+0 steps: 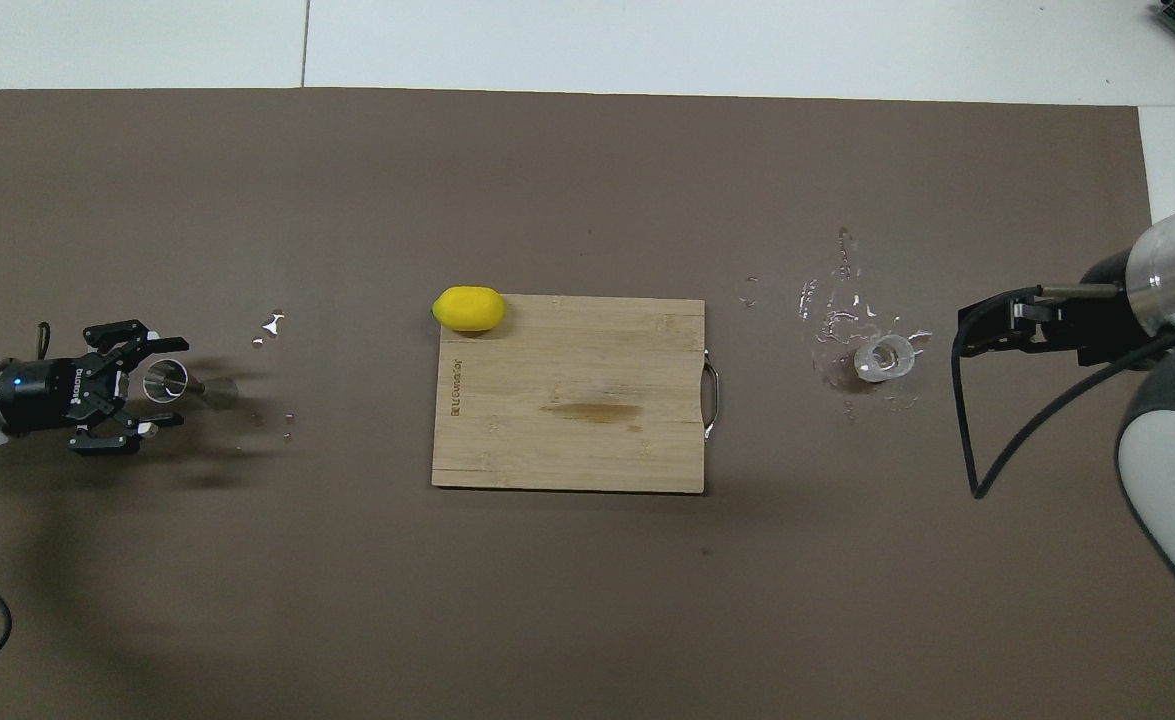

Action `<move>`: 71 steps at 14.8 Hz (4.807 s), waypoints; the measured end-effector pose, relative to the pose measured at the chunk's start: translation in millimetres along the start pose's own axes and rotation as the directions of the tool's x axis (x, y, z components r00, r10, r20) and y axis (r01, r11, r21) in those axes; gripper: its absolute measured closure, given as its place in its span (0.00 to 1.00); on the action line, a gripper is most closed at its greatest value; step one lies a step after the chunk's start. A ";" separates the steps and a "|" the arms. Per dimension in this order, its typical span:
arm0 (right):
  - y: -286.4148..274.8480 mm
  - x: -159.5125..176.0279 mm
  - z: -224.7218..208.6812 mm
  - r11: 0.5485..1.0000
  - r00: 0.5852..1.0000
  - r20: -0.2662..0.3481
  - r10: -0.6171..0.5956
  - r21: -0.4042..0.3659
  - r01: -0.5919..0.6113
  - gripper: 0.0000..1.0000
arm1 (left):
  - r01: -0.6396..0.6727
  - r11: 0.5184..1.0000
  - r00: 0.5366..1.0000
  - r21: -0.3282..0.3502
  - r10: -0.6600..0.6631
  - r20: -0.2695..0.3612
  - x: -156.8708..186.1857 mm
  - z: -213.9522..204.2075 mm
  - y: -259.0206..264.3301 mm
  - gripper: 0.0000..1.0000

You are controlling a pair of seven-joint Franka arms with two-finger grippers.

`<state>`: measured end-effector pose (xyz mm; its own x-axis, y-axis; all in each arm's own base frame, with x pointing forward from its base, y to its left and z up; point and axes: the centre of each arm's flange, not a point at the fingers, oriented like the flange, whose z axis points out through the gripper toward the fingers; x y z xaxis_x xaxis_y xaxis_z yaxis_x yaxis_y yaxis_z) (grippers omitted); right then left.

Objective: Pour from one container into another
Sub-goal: 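Close the left gripper around the small metal cup, then carry the metal cup onto the cutting board with the left gripper, then lower the metal cup while the right gripper reaches the glass cup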

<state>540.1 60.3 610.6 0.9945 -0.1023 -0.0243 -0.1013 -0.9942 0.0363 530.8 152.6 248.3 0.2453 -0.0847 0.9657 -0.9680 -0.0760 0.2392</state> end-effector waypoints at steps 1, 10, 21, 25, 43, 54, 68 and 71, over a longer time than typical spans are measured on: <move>0.0 0.0 0.0 1.000 1.000 0.000 0.000 0.000 0.000 0.00 | -0.005 1.000 1.000 -0.002 0.005 0.000 0.2 1.0 -0.2 0.22; 0.0 0.0 0.0 1.000 1.000 0.000 0.000 0.000 0.000 0.00 | -0.022 1.000 1.000 -0.007 0.022 -0.002 3.8 5.8 -2.8 0.77; 0.0 0.0 0.0 1.000 1.000 0.000 0.000 0.000 0.000 0.00 | 0.132 0.983 0.991 -0.130 -0.129 0.030 45.1 78.6 -14.5 0.78; 0.0 0.0 0.0 1.000 1.000 0.000 0.000 0.000 0.000 0.00 | 0.180 0.968 0.982 -0.175 -0.167 0.088 91.9 122.5 -4.2 0.77; 19.0 2.3 1.6 0.999 0.999 0.013 0.042 -0.002 -0.042 0.00 | 0.097 0.994 0.995 0.049 -0.096 -0.005 90.9 433.7 79.4 0.74; 51.9 29.5 30.4 0.662 0.670 0.110 0.734 0.107 -0.742 0.00 | -0.079 0.987 0.996 0.138 0.074 0.042 76.6 491.3 116.1 0.70; 126.6 93.5 237.4 0.268 0.253 0.434 0.864 0.027 -0.963 0.00 | -0.130 0.974 0.988 0.187 0.112 0.105 62.2 496.3 114.4 0.33; 125.0 96.6 271.0 0.272 0.243 0.468 0.850 0.007 -0.962 0.00 | -0.147 0.971 0.986 0.188 0.128 0.109 63.5 496.5 113.7 0.22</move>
<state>616.0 -83.0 342.1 0.1428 -0.8855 -0.4422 -0.9847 -0.1721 0.0267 462.7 -354.7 286.9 0.1239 -0.2012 0.9717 -0.9660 -0.2486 0.0717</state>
